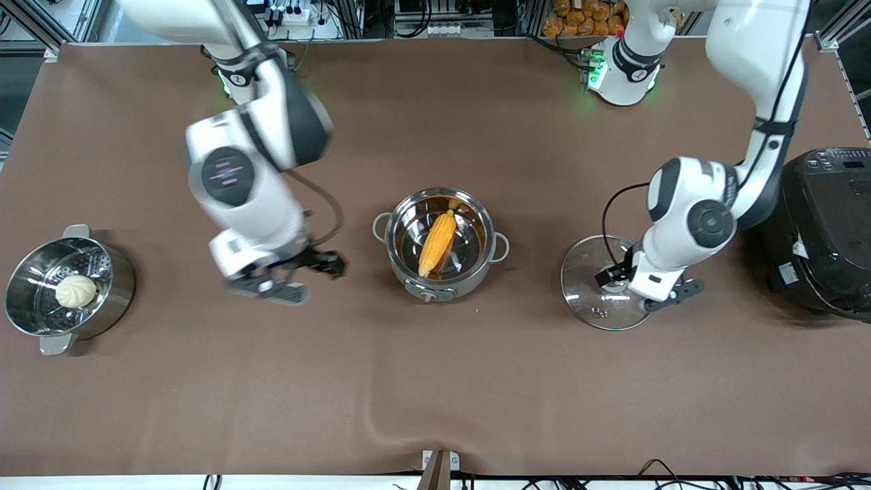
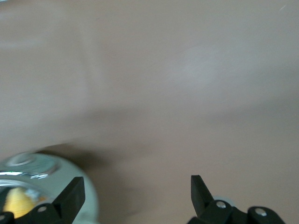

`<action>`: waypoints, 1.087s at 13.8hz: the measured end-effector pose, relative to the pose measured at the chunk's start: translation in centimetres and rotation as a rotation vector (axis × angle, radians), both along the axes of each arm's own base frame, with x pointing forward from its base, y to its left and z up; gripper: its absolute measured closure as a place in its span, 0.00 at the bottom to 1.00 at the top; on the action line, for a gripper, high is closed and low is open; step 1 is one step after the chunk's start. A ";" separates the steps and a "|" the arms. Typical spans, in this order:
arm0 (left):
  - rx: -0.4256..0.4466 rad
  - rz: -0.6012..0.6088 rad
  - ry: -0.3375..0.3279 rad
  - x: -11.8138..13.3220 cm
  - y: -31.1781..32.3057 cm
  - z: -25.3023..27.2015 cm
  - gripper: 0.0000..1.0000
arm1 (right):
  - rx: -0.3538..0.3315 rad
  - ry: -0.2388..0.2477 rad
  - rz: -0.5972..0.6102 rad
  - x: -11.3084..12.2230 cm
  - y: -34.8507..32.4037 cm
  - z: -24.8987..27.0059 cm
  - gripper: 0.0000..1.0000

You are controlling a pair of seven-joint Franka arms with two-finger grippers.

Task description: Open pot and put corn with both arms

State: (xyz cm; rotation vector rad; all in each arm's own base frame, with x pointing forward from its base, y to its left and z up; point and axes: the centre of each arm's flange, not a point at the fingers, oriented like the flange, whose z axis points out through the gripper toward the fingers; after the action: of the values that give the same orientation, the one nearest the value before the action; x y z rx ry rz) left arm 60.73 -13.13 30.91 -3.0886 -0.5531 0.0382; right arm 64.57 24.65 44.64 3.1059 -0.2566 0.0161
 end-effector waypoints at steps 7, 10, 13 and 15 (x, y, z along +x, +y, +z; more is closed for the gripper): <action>0.012 -0.205 -0.058 -3.0 5.5 16.7 0.00 | 0.004 0.093 0.225 1.9 -20.4 3.4 0.00; 0.019 -0.293 -0.045 -5.4 8.6 24.1 0.00 | 0.014 0.082 0.265 0.4 -26.8 6.6 0.00; 0.019 -0.308 -0.023 -7.0 8.6 29.6 0.00 | 0.010 0.047 0.241 -2.2 -30.7 10.0 0.00; 0.020 -0.360 -0.033 -7.2 8.0 31.7 0.00 | -0.009 0.013 0.243 -3.8 -31.3 11.9 0.00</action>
State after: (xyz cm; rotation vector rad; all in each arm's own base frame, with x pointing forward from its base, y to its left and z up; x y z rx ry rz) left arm 53.49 -5.16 62.64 -3.1196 0.0083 -0.0200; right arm 60.73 -6.70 56.53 3.1052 0.1210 0.0014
